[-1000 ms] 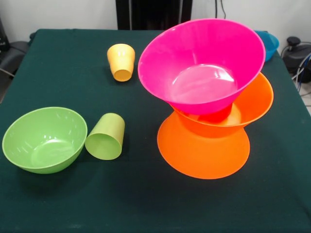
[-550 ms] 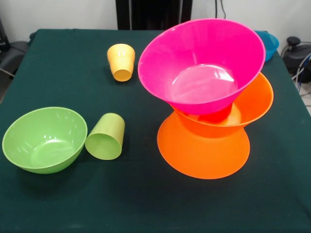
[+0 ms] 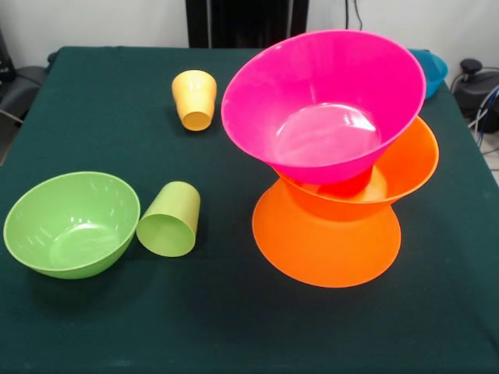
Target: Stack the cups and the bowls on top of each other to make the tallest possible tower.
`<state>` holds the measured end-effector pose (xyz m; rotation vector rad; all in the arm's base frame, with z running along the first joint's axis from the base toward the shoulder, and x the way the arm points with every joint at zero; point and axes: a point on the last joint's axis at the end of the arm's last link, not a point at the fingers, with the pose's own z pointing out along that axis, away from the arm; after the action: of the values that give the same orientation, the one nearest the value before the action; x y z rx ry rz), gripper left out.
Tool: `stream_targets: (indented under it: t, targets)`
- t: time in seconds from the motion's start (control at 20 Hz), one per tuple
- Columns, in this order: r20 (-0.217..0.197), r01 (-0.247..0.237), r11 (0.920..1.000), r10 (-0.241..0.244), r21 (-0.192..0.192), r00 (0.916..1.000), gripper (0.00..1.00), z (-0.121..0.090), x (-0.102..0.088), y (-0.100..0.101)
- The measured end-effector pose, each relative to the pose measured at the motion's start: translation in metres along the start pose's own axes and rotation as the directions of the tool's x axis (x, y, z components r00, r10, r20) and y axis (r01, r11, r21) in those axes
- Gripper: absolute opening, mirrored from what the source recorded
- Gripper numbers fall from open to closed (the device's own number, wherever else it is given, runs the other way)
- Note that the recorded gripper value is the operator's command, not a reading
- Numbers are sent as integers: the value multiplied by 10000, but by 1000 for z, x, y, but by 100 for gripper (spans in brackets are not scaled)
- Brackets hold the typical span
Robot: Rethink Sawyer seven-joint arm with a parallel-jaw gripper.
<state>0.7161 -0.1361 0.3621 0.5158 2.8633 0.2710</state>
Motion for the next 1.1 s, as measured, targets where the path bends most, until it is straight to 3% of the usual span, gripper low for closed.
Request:
stream_targets:
  t: [0.35, 0.55, 0.6, 0.75, 1.1]
  targets:
    - [-629, 122, 9998, -113, 130, 9980, 0, -16, 3, -4]
    - [-1036, 84, 9994, -48, 342, 9946, 0, -34, -3, -24]
    - [-1238, 21, 9988, 40, 492, 9923, 0, -47, -9, -39]
    - [-1456, -65, 9977, 163, 678, 9892, 0, -68, -17, -57]
    - [-1723, -111, 9939, 301, 1101, 9846, 0, -127, -37, -97]
